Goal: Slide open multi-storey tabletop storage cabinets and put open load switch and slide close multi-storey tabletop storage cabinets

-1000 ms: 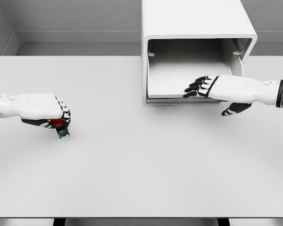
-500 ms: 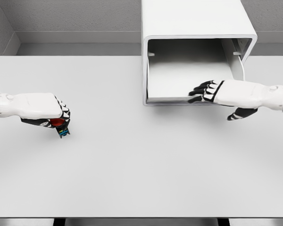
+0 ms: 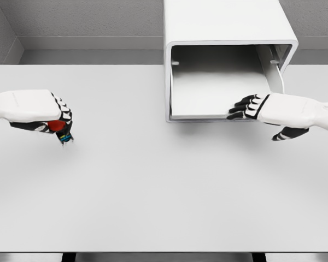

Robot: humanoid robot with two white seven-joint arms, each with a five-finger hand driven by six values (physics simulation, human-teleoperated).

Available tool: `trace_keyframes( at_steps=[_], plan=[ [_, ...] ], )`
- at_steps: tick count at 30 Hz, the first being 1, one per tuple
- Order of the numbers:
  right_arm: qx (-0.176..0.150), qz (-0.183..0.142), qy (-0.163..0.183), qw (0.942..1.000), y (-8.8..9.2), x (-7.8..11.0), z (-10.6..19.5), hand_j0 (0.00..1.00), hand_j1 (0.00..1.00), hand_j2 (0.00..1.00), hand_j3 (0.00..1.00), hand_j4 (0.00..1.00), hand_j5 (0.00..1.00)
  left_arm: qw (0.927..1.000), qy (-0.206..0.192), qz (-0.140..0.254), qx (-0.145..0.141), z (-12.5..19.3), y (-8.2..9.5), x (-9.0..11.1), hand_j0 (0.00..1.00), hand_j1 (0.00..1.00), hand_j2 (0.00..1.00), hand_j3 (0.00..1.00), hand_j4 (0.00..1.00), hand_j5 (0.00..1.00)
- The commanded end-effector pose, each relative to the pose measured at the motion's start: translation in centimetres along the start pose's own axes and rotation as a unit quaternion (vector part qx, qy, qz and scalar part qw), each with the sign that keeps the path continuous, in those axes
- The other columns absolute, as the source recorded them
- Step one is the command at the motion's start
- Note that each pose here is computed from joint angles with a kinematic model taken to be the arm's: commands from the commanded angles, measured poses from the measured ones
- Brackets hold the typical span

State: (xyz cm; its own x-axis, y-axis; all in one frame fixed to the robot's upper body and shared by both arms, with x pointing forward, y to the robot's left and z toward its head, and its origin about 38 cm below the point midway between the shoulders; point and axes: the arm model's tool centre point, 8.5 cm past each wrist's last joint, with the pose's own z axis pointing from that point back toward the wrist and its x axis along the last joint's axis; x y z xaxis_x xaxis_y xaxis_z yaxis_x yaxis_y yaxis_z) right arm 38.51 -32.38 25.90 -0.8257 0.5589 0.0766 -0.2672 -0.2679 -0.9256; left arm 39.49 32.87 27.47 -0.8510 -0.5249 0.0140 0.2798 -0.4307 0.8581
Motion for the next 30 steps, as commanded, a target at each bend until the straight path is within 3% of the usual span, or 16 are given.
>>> trace_keyframes(
  at_steps=[1, 3, 5, 8, 9, 12, 14, 16, 18, 21, 25, 27, 30],
  plan=[
    [-0.048, 0.025, 0.038, 0.9978, -3.5, -1.1, 2.8, 1.00, 1.00, 1.00, 1.00, 1.00, 1.00, 0.9999, -0.005, 0.008, 0.011, 0.2, 0.4, 0.2, 0.41, 0.41, 0.41, 0.41, 0.41, 0.41],
    [-0.077, 0.027, 0.047, 0.9955, -5.0, -1.4, 4.2, 1.00, 1.00, 1.00, 1.00, 1.00, 1.00, 0.9997, -0.013, 0.001, 0.021, 0.0, 1.3, 0.6, 0.41, 0.41, 0.41, 0.41, 0.41, 0.41],
    [-0.123, 0.009, 0.047, 0.9912, -6.2, -1.5, 6.2, 1.00, 1.00, 1.00, 1.00, 1.00, 1.00, 0.9994, -0.016, 0.003, 0.031, 0.1, 2.0, 0.6, 0.41, 0.41, 0.41, 0.41, 0.41, 0.41],
    [-0.129, -0.018, 0.064, 0.9894, -5.1, -1.8, 8.7, 0.99, 0.99, 0.99, 0.99, 0.99, 0.99, 0.9975, -0.038, -0.003, 0.060, -1.0, 4.2, 1.1, 0.41, 0.41, 0.41, 0.41, 0.41, 0.41],
    [-0.122, -0.032, 0.078, 0.9890, -3.8, -1.9, 9.7, 0.91, 0.91, 0.91, 0.91, 0.91, 0.91, 0.9967, -0.046, -0.006, 0.067, -1.5, 4.7, 1.4, 0.41, 0.41, 0.41, 0.41, 0.41, 0.41],
    [-0.128, -0.059, 0.145, 0.9793, -1.0, -2.2, 14.9, 0.72, 0.72, 0.72, 0.72, 0.72, 0.72, 0.9933, -0.069, -0.020, 0.090, -2.9, 7.0, 2.2, 0.41, 0.41, 0.41, 0.41, 0.41, 0.41],
    [-0.128, -0.063, 0.156, 0.9774, -0.6, -2.2, 15.8, 0.60, 0.60, 0.60, 0.60, 0.60, 0.60, 0.9918, -0.071, -0.026, 0.102, -2.6, 8.2, 2.2, 0.41, 0.41, 0.41, 0.41, 0.41, 0.41],
    [-0.115, -0.075, 0.154, 0.9785, 0.6, -2.0, 15.4, 0.51, 0.51, 0.51, 0.51, 0.51, 0.51, 0.9899, -0.079, -0.032, 0.113, -2.8, 9.3, 2.5, 0.41, 0.41, 0.41, 0.41, 0.41, 0.41],
    [-0.077, -0.093, 0.142, 0.9825, 2.6, -1.8, 14.2, 0.47, 0.47, 0.47, 0.47, 0.47, 0.47, 0.9882, -0.087, -0.038, 0.120, -3.3, 10.1, 2.8, 0.41, 0.41, 0.41, 0.41, 0.41, 0.41],
    [-0.061, -0.092, 0.140, 0.9840, 3.1, -1.7, 13.7, 0.47, 0.47, 0.47, 0.47, 0.47, 0.47, 0.9866, -0.094, -0.042, 0.126, -3.7, 10.8, 3.1, 0.41, 0.41, 0.41, 0.41, 0.41, 0.41],
    [-0.005, -0.098, 0.126, 0.9872, 6.0, -1.3, 11.4, 0.47, 0.47, 0.47, 0.47, 0.47, 0.47, 0.9850, -0.100, -0.039, 0.135, -3.5, 11.4, 3.2, 0.41, 0.41, 0.41, 0.41, 0.41, 0.41],
    [0.014, -0.097, 0.116, 0.9884, 6.8, -1.0, 10.4, 0.50, 0.50, 0.50, 0.50, 0.50, 0.50, 0.9828, -0.104, -0.040, 0.147, -3.0, 12.5, 3.3, 0.41, 0.41, 0.41, 0.41, 0.41, 0.41],
    [0.025, -0.102, 0.101, 0.9893, 7.5, -0.6, 9.4, 0.52, 0.52, 0.52, 0.52, 0.52, 0.52, 0.9736, -0.143, -0.050, 0.171, -4.5, 15.1, 5.0, 0.41, 0.41, 0.41, 0.41, 0.41, 0.41]
  ],
)
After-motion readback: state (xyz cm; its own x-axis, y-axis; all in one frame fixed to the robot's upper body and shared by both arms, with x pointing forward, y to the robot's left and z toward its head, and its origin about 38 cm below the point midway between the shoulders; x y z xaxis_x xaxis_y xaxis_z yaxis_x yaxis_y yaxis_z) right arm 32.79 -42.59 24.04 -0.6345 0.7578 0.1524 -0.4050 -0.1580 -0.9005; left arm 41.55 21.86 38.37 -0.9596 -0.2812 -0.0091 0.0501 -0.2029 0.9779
